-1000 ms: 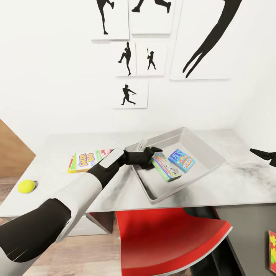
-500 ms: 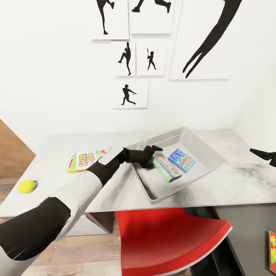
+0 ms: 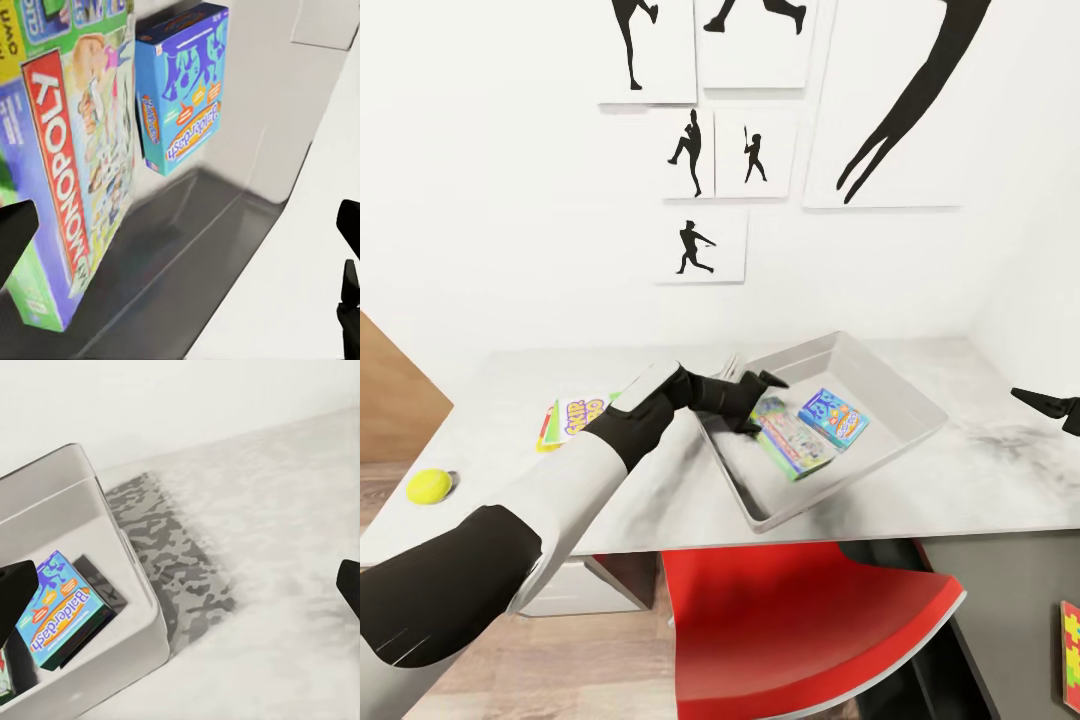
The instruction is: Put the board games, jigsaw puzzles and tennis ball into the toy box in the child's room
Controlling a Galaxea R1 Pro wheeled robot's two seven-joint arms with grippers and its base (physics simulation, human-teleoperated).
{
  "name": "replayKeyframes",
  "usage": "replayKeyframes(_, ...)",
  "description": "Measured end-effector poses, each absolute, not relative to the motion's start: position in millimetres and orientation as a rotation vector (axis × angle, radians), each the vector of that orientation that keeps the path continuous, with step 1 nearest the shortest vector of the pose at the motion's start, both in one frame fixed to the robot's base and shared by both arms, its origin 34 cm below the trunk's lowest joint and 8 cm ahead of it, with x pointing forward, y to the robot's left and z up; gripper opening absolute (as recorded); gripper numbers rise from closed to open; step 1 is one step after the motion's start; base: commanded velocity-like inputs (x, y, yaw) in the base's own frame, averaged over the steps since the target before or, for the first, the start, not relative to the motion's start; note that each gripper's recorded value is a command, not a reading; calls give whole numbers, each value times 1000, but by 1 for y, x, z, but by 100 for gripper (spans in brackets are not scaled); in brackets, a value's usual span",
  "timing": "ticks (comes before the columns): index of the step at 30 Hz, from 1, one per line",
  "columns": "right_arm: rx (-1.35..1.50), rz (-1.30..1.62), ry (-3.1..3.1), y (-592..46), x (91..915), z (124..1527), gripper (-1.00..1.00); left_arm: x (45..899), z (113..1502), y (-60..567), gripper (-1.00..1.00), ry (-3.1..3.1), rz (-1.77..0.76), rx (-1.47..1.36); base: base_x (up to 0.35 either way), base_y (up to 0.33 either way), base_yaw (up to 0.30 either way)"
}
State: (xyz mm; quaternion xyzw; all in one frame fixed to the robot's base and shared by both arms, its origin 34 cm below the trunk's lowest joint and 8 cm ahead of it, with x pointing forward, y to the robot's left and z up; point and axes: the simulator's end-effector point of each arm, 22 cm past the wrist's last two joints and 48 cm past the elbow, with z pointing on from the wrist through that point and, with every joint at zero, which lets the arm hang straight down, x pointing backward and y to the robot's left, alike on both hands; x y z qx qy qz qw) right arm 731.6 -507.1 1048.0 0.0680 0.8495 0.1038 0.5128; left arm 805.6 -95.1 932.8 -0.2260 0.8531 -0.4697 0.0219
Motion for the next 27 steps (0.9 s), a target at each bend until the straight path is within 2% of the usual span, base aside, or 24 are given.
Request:
replayKeyframes(8,163,249,2043,-507,732,1048,100,794,927,-92,100,2731,-1409,-743,0,0,0)
replayKeyframes(15,159,251,2033,-506,733,1048,100,792,953,-99,100,2728,-1391,-658,0,0,0)
replayKeyframes(22,110,212,1970,-508,739,1061,100,793,1011,-82,100,2677,-1099,-507,0,0,0)
replayKeyframes(27,92,205,1946,-507,741,1064,100,787,1000,-60,100,2664,-978,-553,0,0,0)
